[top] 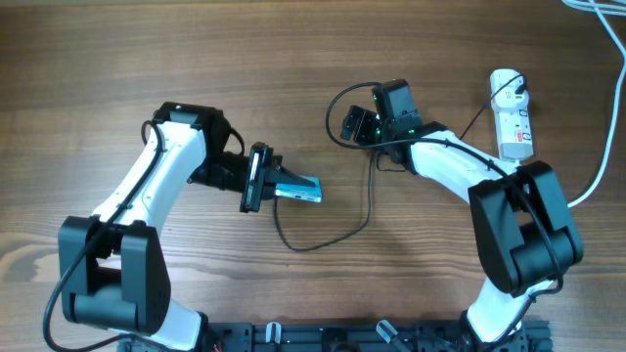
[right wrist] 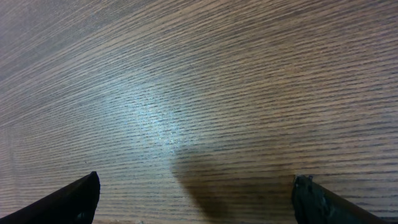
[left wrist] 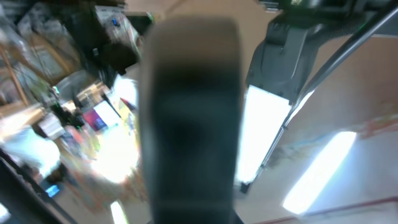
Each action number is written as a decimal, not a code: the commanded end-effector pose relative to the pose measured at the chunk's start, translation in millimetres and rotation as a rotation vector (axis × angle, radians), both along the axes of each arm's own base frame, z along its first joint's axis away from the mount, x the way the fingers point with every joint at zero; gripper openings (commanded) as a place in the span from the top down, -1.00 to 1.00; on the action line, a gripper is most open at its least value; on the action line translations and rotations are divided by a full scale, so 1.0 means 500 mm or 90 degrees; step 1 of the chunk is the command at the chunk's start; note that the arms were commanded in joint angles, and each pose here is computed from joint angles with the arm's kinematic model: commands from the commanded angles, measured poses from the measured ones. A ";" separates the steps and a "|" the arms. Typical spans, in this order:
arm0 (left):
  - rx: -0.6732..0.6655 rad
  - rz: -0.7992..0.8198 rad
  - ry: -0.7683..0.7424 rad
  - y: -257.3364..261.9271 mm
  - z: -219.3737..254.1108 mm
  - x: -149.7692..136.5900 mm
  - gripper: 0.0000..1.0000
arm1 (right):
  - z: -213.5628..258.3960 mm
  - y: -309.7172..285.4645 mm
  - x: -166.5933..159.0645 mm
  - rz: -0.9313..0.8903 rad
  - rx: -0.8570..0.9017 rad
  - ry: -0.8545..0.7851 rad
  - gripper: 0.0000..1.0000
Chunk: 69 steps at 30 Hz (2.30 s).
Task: Plug charger to phone and switch on socket
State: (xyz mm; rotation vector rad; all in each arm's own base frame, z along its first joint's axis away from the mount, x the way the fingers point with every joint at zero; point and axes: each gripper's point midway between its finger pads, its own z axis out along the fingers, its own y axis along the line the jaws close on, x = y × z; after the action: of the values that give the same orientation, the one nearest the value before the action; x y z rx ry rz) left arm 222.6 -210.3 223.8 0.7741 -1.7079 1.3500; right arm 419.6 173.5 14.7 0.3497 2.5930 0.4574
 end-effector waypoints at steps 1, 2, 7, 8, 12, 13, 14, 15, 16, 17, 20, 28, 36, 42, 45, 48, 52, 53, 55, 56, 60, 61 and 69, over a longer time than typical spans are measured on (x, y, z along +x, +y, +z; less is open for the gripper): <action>-0.040 0.021 0.016 -0.003 0.044 0.000 0.92 | -0.068 -0.031 -0.041 -0.014 -0.041 0.061 -0.99; -0.039 0.022 0.023 -0.003 0.045 -0.002 0.92 | -0.068 -0.031 -0.041 -0.014 -0.041 0.061 -0.99; -0.036 0.020 0.022 -0.003 0.043 -0.002 0.92 | -0.068 -0.031 -0.041 -0.014 -0.041 0.061 -0.99; -0.036 0.020 0.022 -0.003 0.043 -0.002 0.92 | -0.068 -0.031 -0.041 -0.014 -0.041 0.061 -0.99; -0.036 0.020 0.022 -0.003 0.043 -0.002 0.73 | -0.066 -0.026 -0.040 -0.010 -0.034 0.060 -0.99; -0.036 0.020 0.021 -0.003 0.043 -0.003 0.74 | -0.066 -0.024 -0.040 -0.008 -0.029 0.060 -0.99; -0.034 0.019 0.022 -0.003 0.042 -0.003 0.92 | -0.066 -0.024 -0.040 -0.008 -0.029 0.060 -0.99; -0.034 0.019 0.022 -0.003 0.042 -0.003 0.92 | -0.066 -0.024 -0.040 -0.008 -0.029 0.060 -0.99; -0.035 0.019 0.022 -0.003 0.043 -0.003 0.92 | -0.066 -0.024 -0.040 -0.008 -0.030 0.060 -0.99; -0.034 0.019 0.024 -0.003 0.043 -0.003 0.92 | -0.066 -0.024 -0.040 -0.008 -0.029 0.060 -0.99; -0.034 0.019 0.026 -0.003 0.043 -0.004 0.92 | -0.066 -0.024 -0.040 -0.008 -0.030 0.060 -0.99; -0.019 0.011 0.024 -0.001 0.035 -0.008 0.92 | -0.066 -0.024 -0.040 -0.008 -0.030 0.060 -1.00; -0.005 0.004 0.025 0.000 0.028 -0.012 0.92 | -0.066 -0.023 -0.040 -0.007 -0.030 0.060 -0.99; 0.008 -0.002 0.030 0.001 0.021 -0.016 0.92 | -0.066 -0.023 -0.040 -0.007 -0.030 0.060 -1.00; 0.047 -0.014 0.059 0.006 0.005 -0.024 0.92 | -0.066 -0.023 -0.040 -0.007 -0.030 0.060 -1.00; 0.056 -0.018 0.061 0.007 0.001 -0.027 0.92 | -0.066 -0.023 -0.040 -0.007 -0.030 0.060 -1.00; 0.064 -0.022 0.060 0.008 -0.003 -0.029 0.92 | -0.066 -0.023 -0.040 -0.007 -0.030 0.060 -0.99; 0.065 -0.022 0.060 0.009 -0.004 -0.029 0.92 | -0.066 -0.023 -0.040 -0.007 -0.030 0.060 -0.99; 0.074 -0.026 0.061 0.010 -0.008 -0.031 0.92 | -0.066 -0.023 -0.040 -0.007 -0.030 0.060 -0.99; 0.079 -0.028 0.062 0.011 -0.010 -0.033 0.92 | -0.066 -0.023 -0.040 -0.007 -0.030 0.060 -0.99; 0.145 -0.042 0.098 0.021 -0.039 -0.042 0.92 | -0.066 -0.023 -0.040 -0.007 -0.030 0.060 -0.99; 0.158 -0.044 0.098 0.024 -0.046 -0.042 0.92 | -0.066 -0.023 -0.040 -0.007 -0.030 0.060 -0.99; 0.284 -0.059 -0.013 0.052 -0.132 -0.009 0.92 | -0.066 -0.023 -0.040 -0.007 -0.030 0.060 -1.00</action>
State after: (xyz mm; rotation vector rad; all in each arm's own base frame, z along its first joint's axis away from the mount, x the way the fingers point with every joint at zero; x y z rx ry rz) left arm 213.6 -192.8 169.2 0.9088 -1.9269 0.9833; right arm 419.8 173.6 14.8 0.3496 2.5923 0.4578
